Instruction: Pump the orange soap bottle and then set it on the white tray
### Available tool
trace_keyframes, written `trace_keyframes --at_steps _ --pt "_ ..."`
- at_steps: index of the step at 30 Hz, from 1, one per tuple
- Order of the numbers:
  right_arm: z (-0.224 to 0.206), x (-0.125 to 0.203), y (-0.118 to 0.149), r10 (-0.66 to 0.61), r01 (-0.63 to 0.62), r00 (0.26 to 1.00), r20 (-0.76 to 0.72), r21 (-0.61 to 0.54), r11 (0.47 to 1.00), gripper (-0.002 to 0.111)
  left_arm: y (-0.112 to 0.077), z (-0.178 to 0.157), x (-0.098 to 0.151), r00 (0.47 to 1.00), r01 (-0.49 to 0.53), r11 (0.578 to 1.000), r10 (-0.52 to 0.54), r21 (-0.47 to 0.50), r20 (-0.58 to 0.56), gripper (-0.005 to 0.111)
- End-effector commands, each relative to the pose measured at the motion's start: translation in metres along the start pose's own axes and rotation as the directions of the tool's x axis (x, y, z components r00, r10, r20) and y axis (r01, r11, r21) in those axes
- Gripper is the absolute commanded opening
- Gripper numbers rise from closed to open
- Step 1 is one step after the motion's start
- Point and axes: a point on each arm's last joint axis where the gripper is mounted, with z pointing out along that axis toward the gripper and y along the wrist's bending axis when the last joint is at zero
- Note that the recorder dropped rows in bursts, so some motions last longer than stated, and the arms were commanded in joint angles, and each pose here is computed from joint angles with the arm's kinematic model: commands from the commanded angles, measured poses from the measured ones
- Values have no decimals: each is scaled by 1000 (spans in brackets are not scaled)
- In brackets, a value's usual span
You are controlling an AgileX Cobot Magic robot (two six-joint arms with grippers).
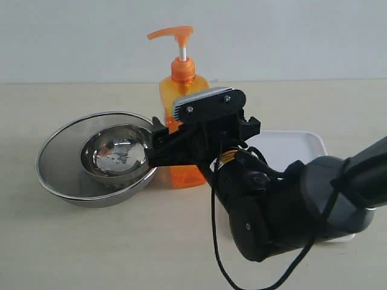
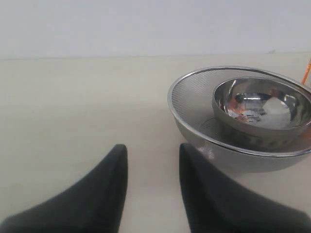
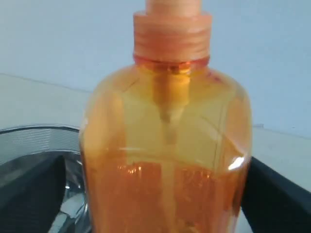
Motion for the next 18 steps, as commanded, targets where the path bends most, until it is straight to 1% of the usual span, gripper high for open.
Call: trace_keyframes --at_steps 1,3,12,14,15,16,18 --pt "7 8 1 -11 12 1000 -12 31 999 85 0 0 -2 1000 2 1000 -2 -3 21 33" --pt "7 6 -1 -1 0 1000 10 58 998 85 0 0 -2 1000 2 1000 -2 -3 21 33" --pt "11 2 1 2 -3 1000 23 56 998 85 0 0 -2 1000 2 1000 -2 -3 21 33" --pt "11 2 1 -44 43 999 16 56 998 84 0 0 -2 1000 2 1000 -2 -3 21 33" --pt "11 2 0 -75 74 997 14 58 996 77 0 0 -2 1000 2 1000 -2 -3 21 33" --pt "11 3 0 -77 76 997 8 64 995 65 0 0 -2 1000 2 1000 -2 -3 21 33" --pt "11 4 0 -76 76 997 -7 58 995 52 0 0 -2 1000 2 1000 -2 -3 21 33"
